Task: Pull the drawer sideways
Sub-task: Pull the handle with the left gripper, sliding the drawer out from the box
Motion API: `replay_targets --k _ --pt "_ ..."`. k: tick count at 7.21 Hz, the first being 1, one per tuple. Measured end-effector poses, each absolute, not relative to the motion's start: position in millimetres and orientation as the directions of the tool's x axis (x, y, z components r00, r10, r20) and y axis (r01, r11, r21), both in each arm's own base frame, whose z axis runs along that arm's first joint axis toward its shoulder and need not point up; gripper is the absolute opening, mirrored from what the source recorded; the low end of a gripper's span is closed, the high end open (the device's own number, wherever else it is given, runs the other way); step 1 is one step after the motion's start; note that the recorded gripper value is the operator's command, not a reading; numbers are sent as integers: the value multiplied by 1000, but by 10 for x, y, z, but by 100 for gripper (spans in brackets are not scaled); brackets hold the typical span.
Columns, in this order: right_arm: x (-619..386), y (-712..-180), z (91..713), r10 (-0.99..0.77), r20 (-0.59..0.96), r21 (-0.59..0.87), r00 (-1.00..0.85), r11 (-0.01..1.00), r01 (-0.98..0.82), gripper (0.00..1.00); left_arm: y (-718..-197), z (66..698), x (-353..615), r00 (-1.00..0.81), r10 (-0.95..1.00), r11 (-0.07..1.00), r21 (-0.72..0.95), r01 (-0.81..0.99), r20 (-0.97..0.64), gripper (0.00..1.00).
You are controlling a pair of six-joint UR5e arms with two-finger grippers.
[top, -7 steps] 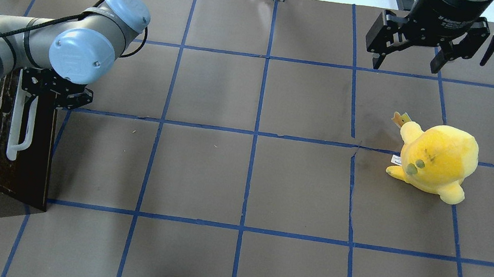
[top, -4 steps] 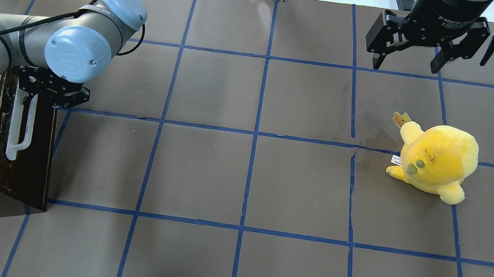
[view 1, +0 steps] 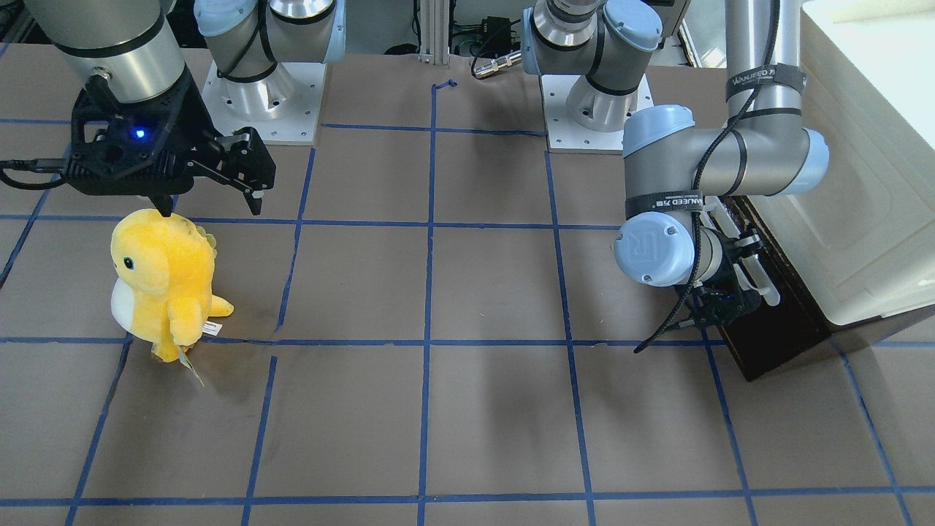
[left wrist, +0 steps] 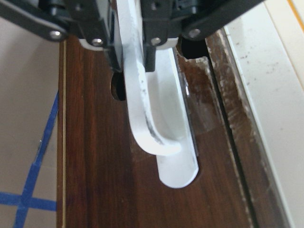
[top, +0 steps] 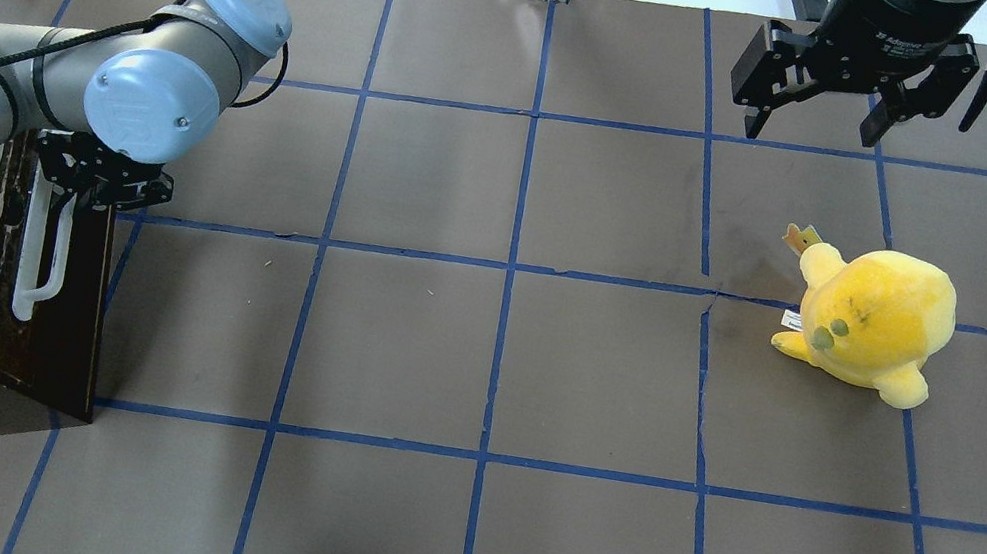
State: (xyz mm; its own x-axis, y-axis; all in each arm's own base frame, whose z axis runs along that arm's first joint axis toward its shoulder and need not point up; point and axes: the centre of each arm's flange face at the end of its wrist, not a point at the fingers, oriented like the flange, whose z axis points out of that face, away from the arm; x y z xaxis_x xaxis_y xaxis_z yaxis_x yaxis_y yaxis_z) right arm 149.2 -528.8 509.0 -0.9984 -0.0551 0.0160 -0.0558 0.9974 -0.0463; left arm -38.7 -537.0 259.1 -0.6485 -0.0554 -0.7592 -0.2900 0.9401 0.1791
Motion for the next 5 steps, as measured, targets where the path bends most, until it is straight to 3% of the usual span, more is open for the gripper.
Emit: replay_targets --k 2,3,5 --pt "1493 -5288 5089 -55 15 -46 -998 997 -55 100 -5356 2606 -350 -648 -52 937 188 -295 -760 14" --pt "1493 -5288 5090 -55 15 -46 -998 997 -55 100 -5353 2606 -336 -648 -49 936 192 -296 -760 24" --pt "1493 -5288 5089 -55 16 -46 -998 997 -55 100 -5352 2599 -334 -648 -45 935 196 -295 -760 29"
